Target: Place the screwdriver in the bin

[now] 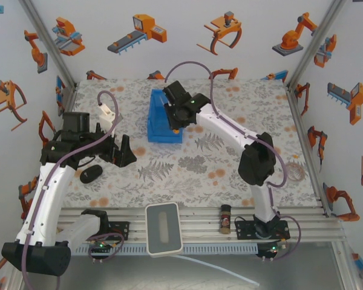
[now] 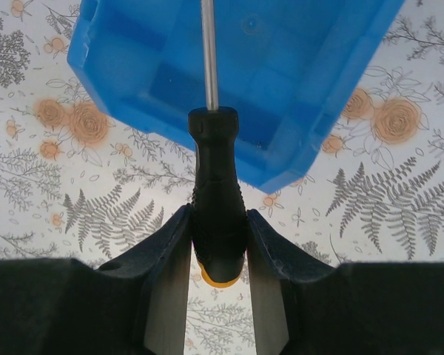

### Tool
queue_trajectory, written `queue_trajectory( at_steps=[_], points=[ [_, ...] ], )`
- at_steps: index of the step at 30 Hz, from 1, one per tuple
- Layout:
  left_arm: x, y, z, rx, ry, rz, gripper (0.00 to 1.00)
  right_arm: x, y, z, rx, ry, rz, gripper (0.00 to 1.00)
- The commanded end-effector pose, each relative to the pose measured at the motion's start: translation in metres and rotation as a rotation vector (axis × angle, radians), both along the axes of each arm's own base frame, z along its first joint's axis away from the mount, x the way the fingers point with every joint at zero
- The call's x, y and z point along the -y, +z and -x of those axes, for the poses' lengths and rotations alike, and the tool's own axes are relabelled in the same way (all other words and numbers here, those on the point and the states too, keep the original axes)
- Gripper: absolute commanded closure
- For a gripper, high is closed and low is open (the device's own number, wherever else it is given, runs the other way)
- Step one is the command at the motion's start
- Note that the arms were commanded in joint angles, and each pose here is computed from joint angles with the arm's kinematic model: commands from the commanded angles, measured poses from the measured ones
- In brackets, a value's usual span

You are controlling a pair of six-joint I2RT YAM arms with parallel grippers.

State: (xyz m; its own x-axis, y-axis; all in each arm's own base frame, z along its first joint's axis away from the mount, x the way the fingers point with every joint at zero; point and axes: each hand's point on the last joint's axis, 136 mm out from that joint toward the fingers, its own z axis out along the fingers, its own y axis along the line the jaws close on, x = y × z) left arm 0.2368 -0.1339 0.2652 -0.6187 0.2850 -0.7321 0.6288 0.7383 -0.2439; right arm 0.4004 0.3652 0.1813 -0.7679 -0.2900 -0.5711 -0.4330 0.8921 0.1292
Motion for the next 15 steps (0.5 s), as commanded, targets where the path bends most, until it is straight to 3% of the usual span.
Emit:
queue_trajectory(
  at_steps=[1,15],
  points=[
    [0.005,0.009,0.003,0.027,-0.032,0.021,0.03,-0.011,0.004,-0.008,0.016,0.025,-0.013,0.88],
    [0.005,0.004,0.007,0.019,-0.030,0.029,0.03,-0.032,-0.040,-0.040,0.008,0.010,0.018,0.88]
  ],
)
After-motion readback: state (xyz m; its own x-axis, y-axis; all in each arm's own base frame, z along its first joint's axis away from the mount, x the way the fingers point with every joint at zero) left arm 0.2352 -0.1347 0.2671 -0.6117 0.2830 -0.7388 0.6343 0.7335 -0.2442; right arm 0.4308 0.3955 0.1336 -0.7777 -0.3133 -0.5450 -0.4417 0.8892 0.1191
